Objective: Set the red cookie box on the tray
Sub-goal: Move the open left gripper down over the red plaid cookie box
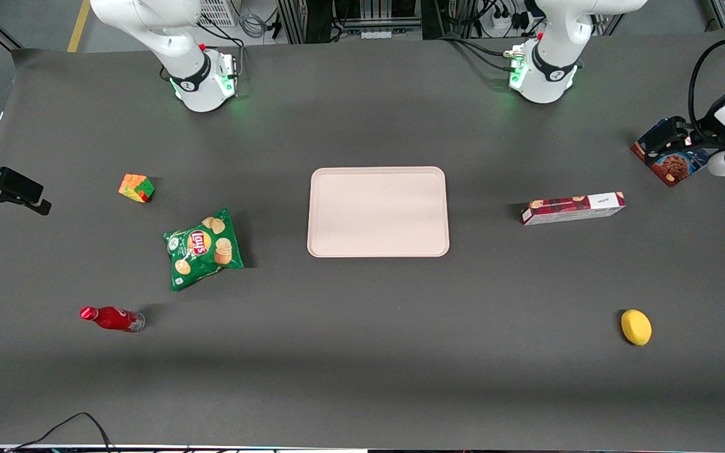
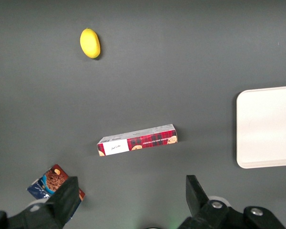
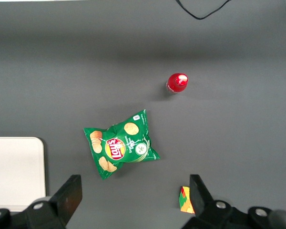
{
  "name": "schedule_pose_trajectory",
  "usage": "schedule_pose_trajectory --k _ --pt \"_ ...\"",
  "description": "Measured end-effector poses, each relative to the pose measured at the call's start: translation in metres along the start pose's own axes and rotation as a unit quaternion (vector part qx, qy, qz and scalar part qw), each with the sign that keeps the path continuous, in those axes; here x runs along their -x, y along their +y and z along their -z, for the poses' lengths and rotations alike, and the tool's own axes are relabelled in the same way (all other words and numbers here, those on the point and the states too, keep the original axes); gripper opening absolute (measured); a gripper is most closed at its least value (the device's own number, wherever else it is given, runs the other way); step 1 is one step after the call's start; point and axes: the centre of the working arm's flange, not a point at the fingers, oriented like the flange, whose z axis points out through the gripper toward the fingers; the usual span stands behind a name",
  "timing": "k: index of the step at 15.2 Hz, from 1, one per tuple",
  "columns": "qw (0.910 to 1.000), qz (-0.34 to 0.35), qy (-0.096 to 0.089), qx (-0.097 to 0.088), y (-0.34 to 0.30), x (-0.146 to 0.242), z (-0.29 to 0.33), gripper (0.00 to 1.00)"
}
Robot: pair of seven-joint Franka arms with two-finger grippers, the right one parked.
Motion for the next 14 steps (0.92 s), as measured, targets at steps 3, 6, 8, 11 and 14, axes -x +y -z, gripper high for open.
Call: schedule_pose_trajectory --k 3,6,8,11,14 --pt "0.9999 0.012 0.002 0.0 -0.001 0.001 0.001 1.0" --pt "0.9999 0.015 0.003 0.001 -0.003 0.001 0.002 1.0" --pt "1.0 0.007 0.002 0.001 -0.002 0.001 0.001 1.0" --pt "0.9972 -0.074 -0.014 0.0 0.002 0.001 -0.006 1.0" --pt "0.9895 -0.133 -0.055 0.006 0.001 -0.002 -0.045 1.0"
